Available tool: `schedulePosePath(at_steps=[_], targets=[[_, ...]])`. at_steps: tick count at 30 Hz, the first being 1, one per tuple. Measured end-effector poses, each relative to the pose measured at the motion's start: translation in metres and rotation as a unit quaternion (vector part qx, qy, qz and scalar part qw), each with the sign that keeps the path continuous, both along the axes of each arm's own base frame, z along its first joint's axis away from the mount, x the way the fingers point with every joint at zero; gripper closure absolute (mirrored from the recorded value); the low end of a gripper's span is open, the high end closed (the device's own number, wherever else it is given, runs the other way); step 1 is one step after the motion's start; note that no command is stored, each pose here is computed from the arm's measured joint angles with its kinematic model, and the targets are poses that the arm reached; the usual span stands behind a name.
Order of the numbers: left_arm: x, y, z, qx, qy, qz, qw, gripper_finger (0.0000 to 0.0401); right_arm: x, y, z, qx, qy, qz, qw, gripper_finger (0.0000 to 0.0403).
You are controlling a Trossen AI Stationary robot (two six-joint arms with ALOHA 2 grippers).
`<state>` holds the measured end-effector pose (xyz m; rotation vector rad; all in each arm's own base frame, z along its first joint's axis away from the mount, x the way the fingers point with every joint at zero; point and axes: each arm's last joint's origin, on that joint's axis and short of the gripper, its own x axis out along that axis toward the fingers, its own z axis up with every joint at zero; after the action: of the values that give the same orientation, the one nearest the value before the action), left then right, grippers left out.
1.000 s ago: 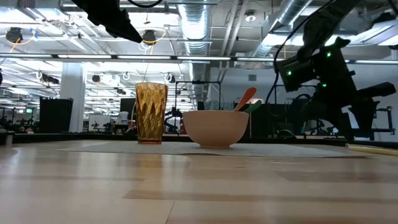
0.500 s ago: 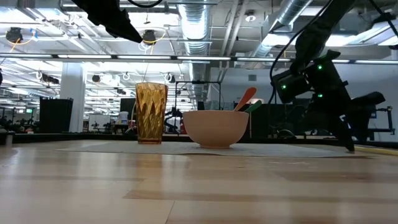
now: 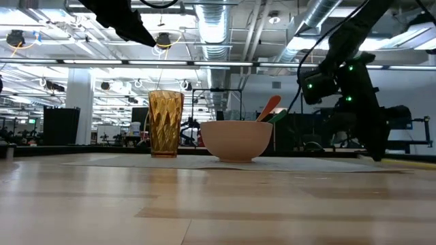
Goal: Pick & Place Utensil
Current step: Put the yellow straw into the orange cup on the gray mat
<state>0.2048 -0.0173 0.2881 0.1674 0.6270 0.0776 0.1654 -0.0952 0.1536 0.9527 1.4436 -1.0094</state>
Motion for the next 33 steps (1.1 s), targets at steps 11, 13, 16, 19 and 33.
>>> schedulePosePath(at_steps=[11, 13, 16, 19, 33], targets=[[0.0, 0.0, 0.0, 0.0, 0.0, 0.0, 1.0, 0.0278, 0.019, 0.023, 0.056, -0.059, -0.124, 0.063, 0.989, 0.0398], [0.0, 0.0, 0.0, 0.0, 0.0, 0.0, 1.0, 0.0278, 0.024, 0.029, 0.074, -0.076, -0.16, 0.078, 0.981, 0.0399], [0.0, 0.0, 0.0, 0.0, 0.0, 0.0, 1.0, 0.0278, 0.029, 0.039, 0.105, -0.113, -0.21, 0.102, 0.966, 0.0401], [0.0, 0.0, 0.0, 0.0, 0.0, 0.0, 1.0, 0.0278, 0.032, 0.049, 0.138, -0.158, -0.26, 0.121, 0.945, 0.04], [0.0, 0.0, 0.0, -0.002, -0.001, 0.0, 1.0, 0.0278, 0.057, 0.073, 0.263, -0.507, -0.394, 0.238, 0.729, 0.0402]])
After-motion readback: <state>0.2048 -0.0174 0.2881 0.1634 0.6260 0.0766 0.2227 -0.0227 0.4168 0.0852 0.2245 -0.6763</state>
